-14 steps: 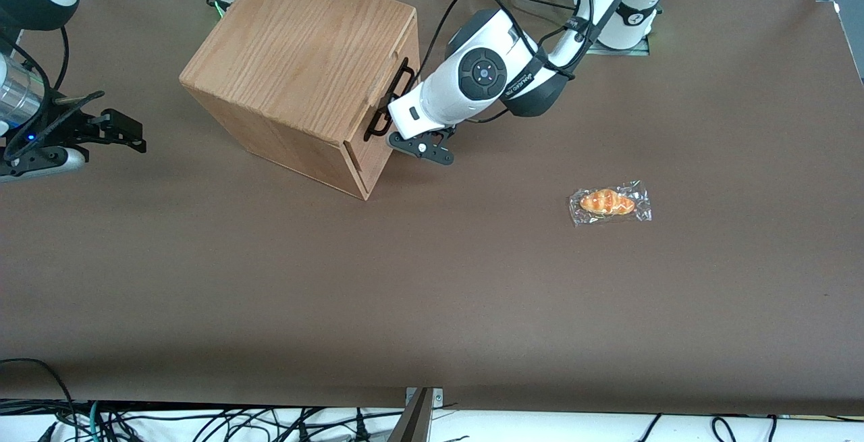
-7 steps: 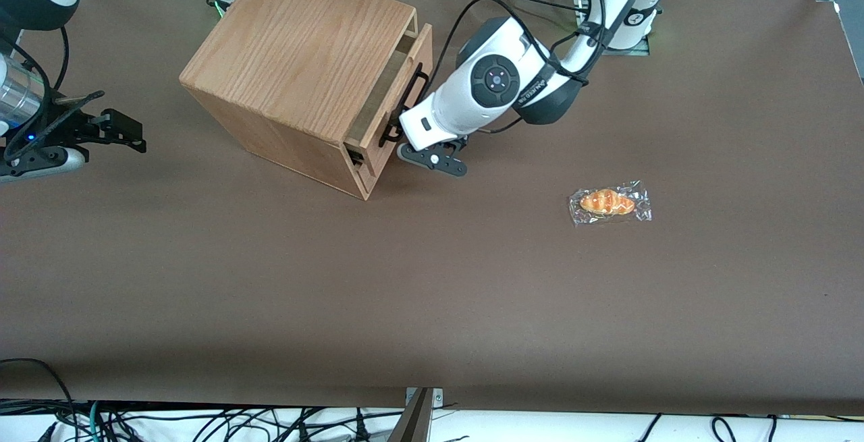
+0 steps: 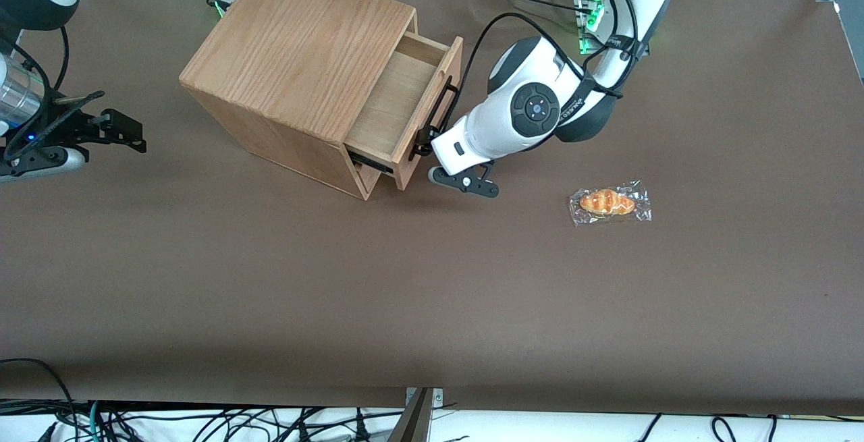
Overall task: Open top drawer with left arm
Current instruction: 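Pull the handle outward with the left gripper, sliding the drawer open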
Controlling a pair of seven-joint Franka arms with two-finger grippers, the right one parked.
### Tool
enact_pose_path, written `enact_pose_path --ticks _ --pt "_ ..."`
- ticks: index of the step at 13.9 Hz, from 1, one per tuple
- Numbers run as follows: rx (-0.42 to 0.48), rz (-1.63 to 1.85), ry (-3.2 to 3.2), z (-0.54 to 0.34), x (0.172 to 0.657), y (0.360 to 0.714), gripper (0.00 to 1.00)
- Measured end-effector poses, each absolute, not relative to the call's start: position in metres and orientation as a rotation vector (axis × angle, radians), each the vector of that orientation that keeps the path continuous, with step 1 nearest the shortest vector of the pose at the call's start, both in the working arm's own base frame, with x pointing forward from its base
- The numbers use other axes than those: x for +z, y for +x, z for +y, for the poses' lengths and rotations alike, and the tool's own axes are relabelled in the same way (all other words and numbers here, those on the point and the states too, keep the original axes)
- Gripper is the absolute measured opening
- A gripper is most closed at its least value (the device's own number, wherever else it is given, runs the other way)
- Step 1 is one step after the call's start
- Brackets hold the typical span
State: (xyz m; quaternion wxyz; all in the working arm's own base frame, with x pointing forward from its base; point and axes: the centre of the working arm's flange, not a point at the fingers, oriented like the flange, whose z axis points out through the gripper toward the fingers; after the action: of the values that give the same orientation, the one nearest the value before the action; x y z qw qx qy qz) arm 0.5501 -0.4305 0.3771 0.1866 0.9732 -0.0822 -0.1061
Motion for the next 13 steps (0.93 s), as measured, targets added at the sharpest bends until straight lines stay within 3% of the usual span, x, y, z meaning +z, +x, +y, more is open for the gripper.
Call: enact_pose_path --ticks 13 --pt "-0.345 -0.209 2.741 -0.401 0.377 0.566 1.0"
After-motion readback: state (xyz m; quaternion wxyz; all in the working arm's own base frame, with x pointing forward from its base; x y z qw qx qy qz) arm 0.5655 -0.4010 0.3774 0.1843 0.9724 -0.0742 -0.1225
